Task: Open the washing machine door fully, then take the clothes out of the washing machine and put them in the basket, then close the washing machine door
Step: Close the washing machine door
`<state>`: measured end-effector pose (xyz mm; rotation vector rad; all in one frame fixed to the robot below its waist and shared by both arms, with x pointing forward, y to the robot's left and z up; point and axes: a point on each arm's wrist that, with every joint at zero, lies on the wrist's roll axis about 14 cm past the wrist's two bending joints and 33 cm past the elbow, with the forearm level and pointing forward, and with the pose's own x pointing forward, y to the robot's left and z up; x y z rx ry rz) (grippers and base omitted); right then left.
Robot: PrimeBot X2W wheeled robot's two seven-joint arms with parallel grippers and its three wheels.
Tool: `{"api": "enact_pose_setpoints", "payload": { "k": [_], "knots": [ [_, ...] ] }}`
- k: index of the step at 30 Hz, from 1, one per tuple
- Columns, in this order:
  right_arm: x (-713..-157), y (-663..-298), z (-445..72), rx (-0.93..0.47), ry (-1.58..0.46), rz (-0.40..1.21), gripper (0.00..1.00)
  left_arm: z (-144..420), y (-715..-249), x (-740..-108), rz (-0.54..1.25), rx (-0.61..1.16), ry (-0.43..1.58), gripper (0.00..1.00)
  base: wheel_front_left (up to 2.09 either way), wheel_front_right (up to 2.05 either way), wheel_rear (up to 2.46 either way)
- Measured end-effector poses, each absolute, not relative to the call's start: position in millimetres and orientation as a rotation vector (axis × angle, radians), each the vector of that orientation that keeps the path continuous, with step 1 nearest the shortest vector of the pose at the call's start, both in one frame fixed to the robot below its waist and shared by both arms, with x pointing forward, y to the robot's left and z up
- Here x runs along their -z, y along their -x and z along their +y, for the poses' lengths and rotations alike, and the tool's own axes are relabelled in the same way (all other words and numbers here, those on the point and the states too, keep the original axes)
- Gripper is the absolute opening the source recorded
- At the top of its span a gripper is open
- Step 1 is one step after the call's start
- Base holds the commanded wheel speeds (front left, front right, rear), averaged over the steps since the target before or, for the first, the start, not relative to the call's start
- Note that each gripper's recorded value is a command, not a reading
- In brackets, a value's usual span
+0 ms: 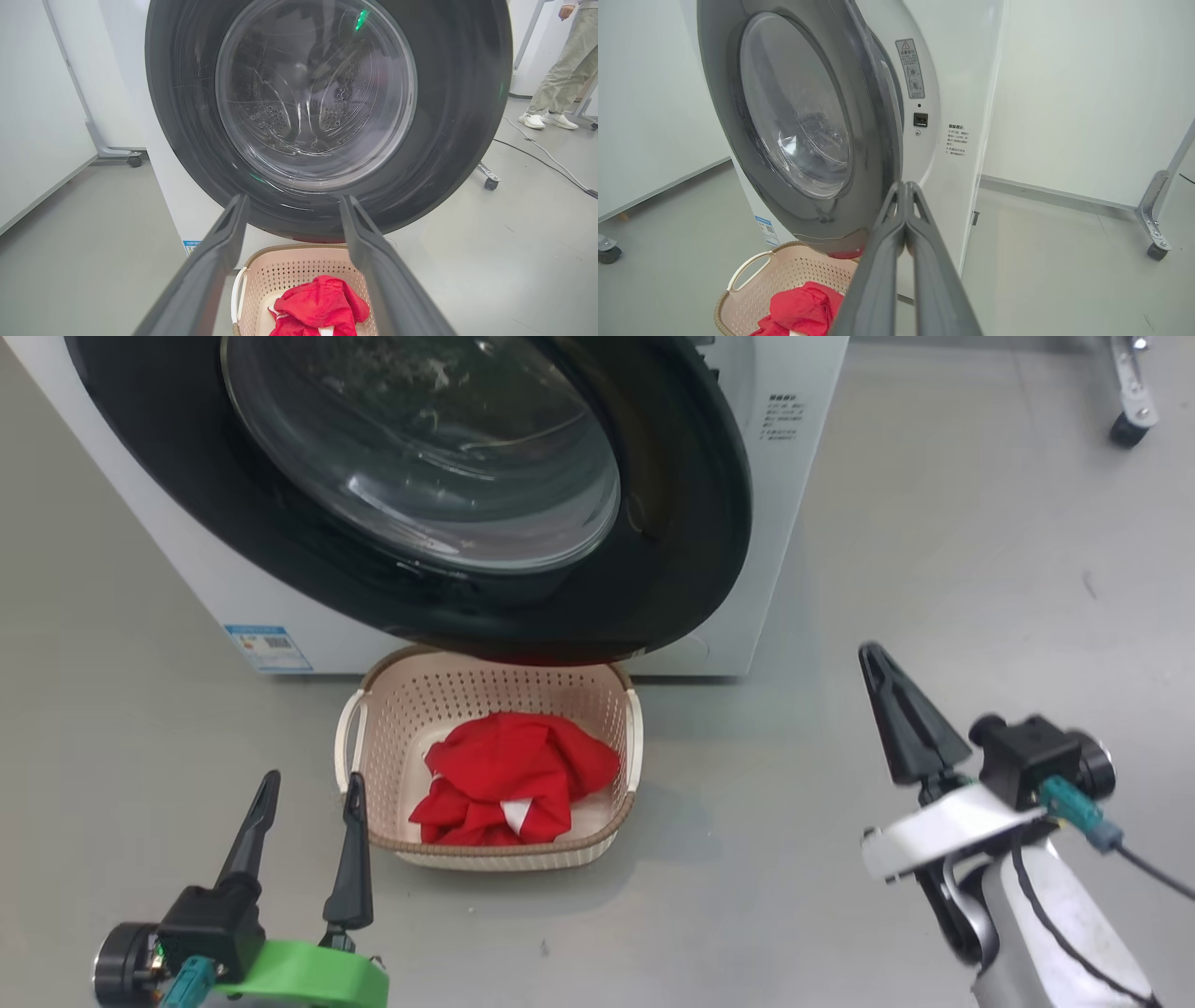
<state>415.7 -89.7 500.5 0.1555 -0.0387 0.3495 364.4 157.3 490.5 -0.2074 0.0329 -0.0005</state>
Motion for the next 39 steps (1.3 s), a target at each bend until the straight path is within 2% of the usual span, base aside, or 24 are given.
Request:
{"api": "enact_pose_setpoints", "payload": {
  "k": [18,27,39],
  "knots": [
    [-530,-501,0,-0.615,-0.114,-0.135,0.00,164,-404,-481,0.021,-0.019,0.204,1.00,0.00,0.00,0.00],
    [-521,-525,16,-0.640,-0.160,-0.110,0.00,174,-409,-467,0.051,-0.056,0.194,1.00,0.00,0.00,0.00],
    [-520,-544,11,-0.632,-0.166,-0.111,0.00,173,-412,-464,0.052,-0.051,0.192,1.00,0.00,0.00,0.00]
  ]
}}
